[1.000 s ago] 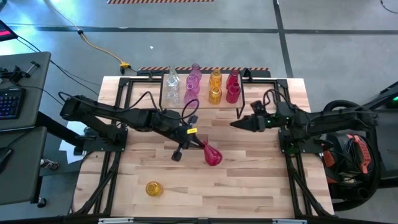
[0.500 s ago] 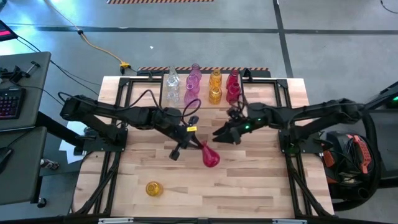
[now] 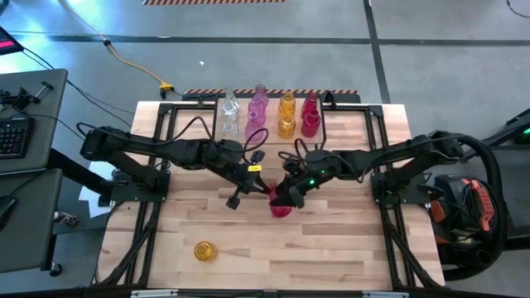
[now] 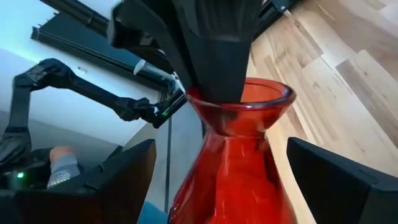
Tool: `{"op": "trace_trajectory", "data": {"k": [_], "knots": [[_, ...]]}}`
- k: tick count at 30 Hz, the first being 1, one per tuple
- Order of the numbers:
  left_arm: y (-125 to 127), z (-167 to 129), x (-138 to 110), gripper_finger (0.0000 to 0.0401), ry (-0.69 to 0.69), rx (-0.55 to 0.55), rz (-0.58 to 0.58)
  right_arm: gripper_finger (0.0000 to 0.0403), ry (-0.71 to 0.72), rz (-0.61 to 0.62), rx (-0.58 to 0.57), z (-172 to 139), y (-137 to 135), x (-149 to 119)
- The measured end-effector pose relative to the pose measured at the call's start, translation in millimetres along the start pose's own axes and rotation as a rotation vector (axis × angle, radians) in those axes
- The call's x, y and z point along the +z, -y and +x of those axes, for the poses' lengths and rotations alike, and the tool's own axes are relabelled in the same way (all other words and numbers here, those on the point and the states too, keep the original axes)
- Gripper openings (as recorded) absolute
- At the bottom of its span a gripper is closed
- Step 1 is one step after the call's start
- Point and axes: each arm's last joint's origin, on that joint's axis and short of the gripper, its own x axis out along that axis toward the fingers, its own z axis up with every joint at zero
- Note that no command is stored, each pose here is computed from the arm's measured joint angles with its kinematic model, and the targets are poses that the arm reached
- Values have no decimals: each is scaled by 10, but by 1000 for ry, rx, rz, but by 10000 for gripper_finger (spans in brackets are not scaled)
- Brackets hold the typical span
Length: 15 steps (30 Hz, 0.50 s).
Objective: Sort vases onto shelf
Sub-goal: Put the red vase on the shelf aligned with the other red vase
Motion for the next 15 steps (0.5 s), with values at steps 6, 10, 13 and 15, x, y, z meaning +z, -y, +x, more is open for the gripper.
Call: {"op": "trace_trajectory", "data": {"k": [6,10,13,15], "knots": [[1,0,1,14,1,0,2,346,-17,37,-16,94,52,-15],[1,0,1,14,1,0,2,346,-8,49,-9,101,49,-5],[1,0,1,14,1,0,2,346,8,50,4,102,36,10],[1,0,1,14,1,0,2,345,11,63,1,98,46,20]]}}
